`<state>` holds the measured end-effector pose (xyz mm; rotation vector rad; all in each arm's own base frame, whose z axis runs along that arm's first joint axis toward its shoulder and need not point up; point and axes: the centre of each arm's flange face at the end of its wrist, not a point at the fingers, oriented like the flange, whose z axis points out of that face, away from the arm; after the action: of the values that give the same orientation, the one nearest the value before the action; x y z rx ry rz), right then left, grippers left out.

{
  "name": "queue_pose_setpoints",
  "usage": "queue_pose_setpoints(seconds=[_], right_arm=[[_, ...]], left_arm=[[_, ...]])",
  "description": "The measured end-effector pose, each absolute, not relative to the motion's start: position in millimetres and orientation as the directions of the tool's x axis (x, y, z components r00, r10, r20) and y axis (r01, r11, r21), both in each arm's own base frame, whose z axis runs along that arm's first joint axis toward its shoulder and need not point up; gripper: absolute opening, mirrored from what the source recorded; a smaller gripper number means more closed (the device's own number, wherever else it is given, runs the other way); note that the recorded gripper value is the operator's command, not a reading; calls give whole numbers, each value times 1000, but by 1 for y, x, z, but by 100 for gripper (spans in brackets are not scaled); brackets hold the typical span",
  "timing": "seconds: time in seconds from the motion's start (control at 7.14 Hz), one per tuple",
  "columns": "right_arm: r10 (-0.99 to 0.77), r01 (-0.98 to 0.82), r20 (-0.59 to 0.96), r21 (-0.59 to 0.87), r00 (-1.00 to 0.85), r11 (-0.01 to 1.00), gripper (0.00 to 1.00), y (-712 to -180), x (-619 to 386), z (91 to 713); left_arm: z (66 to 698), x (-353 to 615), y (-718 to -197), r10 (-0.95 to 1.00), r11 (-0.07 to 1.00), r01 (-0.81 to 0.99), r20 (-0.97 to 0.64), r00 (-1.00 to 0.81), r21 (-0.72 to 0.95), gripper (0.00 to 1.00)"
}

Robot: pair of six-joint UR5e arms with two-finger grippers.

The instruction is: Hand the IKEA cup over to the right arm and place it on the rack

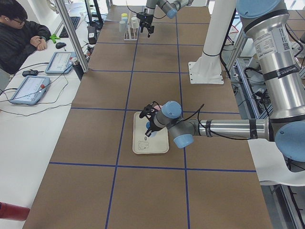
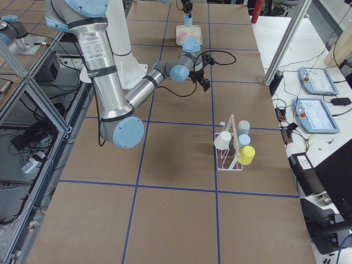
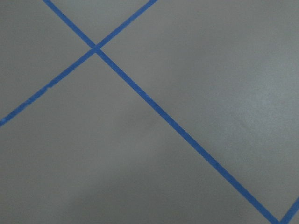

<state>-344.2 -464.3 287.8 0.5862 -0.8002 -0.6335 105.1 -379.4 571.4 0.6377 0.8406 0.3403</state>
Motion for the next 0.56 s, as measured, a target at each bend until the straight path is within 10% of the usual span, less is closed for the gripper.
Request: queue_pose_setpoints(seconds=[0.56], right_arm=[[-748,216,469,760,470,613,99,-447,-385,271]], left_arm=[[415,122,-423,392,868,144,-833,389,476,0]])
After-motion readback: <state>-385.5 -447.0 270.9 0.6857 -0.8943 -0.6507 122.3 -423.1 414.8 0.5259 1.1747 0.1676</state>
